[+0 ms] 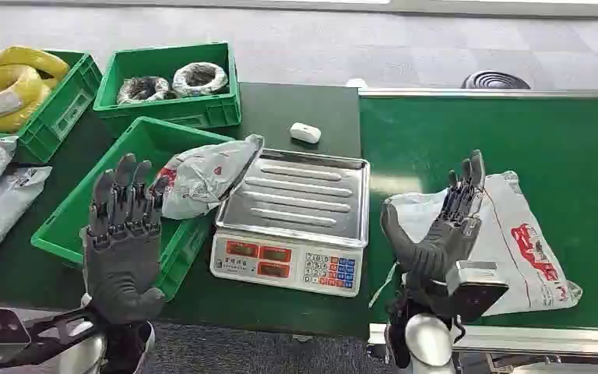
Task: Moved the parcel from conveyor to table for the left to box.
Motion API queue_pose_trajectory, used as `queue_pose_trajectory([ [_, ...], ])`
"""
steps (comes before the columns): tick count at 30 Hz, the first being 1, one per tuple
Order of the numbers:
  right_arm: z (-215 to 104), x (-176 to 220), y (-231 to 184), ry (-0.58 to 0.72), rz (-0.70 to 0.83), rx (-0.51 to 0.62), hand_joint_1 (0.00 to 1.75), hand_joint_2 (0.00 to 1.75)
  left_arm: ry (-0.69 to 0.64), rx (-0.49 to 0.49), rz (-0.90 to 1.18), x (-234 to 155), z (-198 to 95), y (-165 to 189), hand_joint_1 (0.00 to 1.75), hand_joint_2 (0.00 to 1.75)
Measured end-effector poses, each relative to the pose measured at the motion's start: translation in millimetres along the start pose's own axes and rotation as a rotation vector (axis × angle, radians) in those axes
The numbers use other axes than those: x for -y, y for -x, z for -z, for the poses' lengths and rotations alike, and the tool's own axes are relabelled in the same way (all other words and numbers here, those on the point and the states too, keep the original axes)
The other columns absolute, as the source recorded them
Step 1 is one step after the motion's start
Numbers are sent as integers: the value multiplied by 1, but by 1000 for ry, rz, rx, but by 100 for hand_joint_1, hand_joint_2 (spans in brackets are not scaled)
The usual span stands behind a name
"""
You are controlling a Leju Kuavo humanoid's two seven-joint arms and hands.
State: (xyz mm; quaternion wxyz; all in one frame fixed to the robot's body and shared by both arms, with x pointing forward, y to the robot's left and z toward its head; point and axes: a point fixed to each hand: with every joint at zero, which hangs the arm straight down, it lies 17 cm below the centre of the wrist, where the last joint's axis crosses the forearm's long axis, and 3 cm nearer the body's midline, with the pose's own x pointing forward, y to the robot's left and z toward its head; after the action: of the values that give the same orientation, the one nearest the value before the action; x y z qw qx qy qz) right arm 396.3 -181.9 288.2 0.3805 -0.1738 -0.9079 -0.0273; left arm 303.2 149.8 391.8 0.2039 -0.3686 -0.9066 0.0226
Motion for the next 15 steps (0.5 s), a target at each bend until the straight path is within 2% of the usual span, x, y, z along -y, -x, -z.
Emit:
queue_pose_trajectory([
  [2,2,10,-5,42,-199,51,0,175,-3,-2,2,0,1,0,0,175],
  [3,2,12,-6,50,-230,60,0,175,-4,-2,3,0,1,0,0,175],
  [11,1,9,-5,39,-282,65,0,175,-6,-1,5,-1,1,0,0,175],
  [13,3,6,-1,9,-419,65,0,175,-10,-8,8,-2,1,1,0,175],
  [15,3,8,22,-16,-564,4,0,175,-14,-7,13,-2,1,-1,0,175],
])
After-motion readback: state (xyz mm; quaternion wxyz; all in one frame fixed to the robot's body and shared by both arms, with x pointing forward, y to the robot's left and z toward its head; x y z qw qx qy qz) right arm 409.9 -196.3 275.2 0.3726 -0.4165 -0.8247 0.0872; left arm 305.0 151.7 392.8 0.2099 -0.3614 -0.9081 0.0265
